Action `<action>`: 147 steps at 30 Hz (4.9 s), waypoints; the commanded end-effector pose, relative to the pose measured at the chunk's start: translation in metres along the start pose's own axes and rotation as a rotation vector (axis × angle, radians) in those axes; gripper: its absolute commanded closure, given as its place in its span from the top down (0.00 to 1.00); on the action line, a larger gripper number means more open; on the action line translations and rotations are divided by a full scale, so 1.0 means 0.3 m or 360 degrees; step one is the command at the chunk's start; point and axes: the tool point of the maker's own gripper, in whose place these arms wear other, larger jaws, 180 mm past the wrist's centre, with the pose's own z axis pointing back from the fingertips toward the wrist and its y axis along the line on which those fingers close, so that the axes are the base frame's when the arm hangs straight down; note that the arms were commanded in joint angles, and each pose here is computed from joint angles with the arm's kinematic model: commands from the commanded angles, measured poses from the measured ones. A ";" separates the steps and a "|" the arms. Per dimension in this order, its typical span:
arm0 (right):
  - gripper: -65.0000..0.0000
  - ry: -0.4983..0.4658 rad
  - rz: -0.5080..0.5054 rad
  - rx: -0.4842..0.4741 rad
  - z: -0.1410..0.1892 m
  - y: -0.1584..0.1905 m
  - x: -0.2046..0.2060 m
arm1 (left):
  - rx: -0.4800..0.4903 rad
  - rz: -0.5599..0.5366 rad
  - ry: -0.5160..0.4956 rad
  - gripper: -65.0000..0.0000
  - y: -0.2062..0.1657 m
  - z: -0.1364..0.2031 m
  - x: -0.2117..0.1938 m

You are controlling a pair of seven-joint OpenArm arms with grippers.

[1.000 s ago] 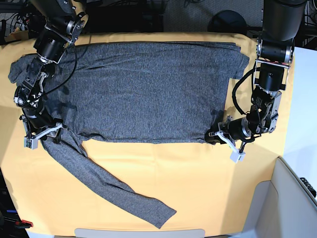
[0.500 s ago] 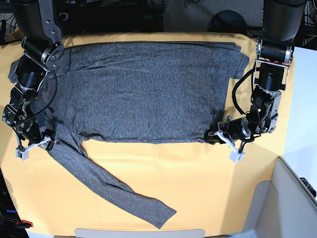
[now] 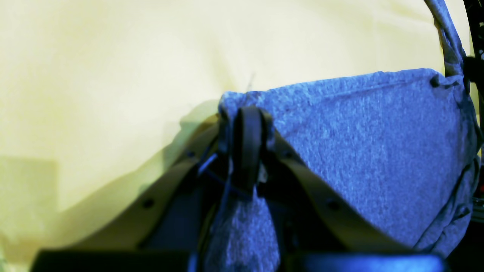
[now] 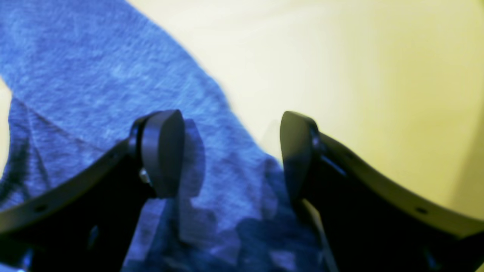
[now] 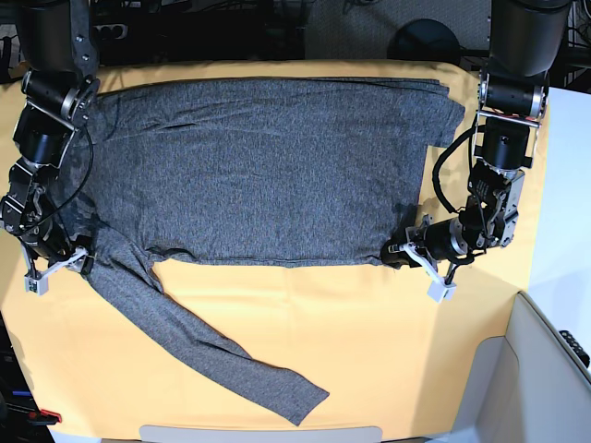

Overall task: Fold the T-shirt properly
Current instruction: 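Lower both grippers and pinch the hem corners of the grey shirt, then lift the hem with both grippers and fold it onto the collar edge, then open the right gripper and move it to the hanging sleeve, then grasp the sleeve near its shoulder seam with the right gripper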

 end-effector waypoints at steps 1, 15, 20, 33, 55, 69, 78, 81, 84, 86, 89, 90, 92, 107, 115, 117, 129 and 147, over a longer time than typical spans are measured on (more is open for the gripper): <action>0.61 -0.0086 0.0000 -0.0009 0.013 -0.012 0.077 | 0.0010 -0.0035 0.0000 0.00 -0.001 0.015 0.033; 0.09 -0.0032 -0.0106 0.0087 -0.016 0.059 -0.035 | 0.0013 -0.0025 0.0010 0.00 0.005 0.013 0.016; 0.00 -0.0031 -0.0102 0.0093 -0.019 0.068 -0.037 | 0.0016 -0.0016 0.0020 0.00 0.011 0.012 0.000; 0.00 -0.0262 0.0123 0.0001 0.102 0.031 0.072 | -0.0078 -0.0041 -0.0180 0.00 -0.049 0.089 0.088; 0.00 -0.0478 0.0222 -0.0231 0.362 -0.096 0.033 | -0.0078 -0.0245 -0.0377 0.00 -0.114 0.361 0.057; 0.00 -0.0529 0.0129 -0.0222 0.484 -0.144 -0.050 | -0.0102 -0.0407 -0.0346 0.00 -0.209 0.414 -0.067; 0.00 -0.0466 0.0235 -0.0235 0.543 -0.132 -0.125 | -0.0088 -0.0368 -0.0275 0.00 -0.188 0.407 -0.145; 0.00 -0.0441 0.0196 -0.0260 0.553 -0.149 -0.164 | -0.0057 -0.0376 -0.0224 0.00 -0.161 0.417 -0.177; 0.00 -0.0430 0.0148 -0.0288 0.558 -0.169 -0.189 | -0.0043 -0.0366 -0.0187 0.00 -0.146 0.420 -0.209; 0.00 -0.0406 0.0132 -0.0288 0.550 -0.176 -0.208 | -0.0038 -0.0357 -0.0173 0.00 -0.140 0.419 -0.223; 0.00 -0.0376 0.0102 -0.0286 0.534 -0.184 -0.232 | -0.0035 -0.0342 -0.0147 0.00 -0.134 0.417 -0.250; 0.00 -0.0368 0.0099 -0.0285 0.531 -0.186 -0.238 | -0.0034 -0.0338 -0.0144 0.01 -0.132 0.416 -0.253; 0.00 -0.0361 0.0098 -0.0282 0.527 -0.185 -0.240 | -0.0031 -0.0337 -0.0137 0.01 -0.129 0.415 -0.256; 0.43 -0.0355 0.0134 -0.0307 0.533 -0.198 -0.171 | 0.0001 -0.0340 0.0054 0.38 -0.109 0.420 -0.314; 0.43 -0.0696 0.0107 -0.0426 0.644 -0.247 0.078 | 0.0003 -0.0347 0.0049 0.38 -0.110 0.423 -0.309; 0.43 -0.0743 0.0087 -0.0402 0.631 -0.230 0.125 | -0.0002 -0.0346 0.0043 0.38 -0.113 0.422 -0.307; 0.43 -0.0264 -0.0060 0.0081 0.187 0.056 0.121 | -0.0008 -0.0384 -0.0007 0.38 -0.128 0.421 -0.247; 0.43 -0.0093 -0.0057 0.0084 0.044 0.083 -0.008 | -0.0013 -0.0394 -0.0018 0.38 -0.134 0.417 -0.229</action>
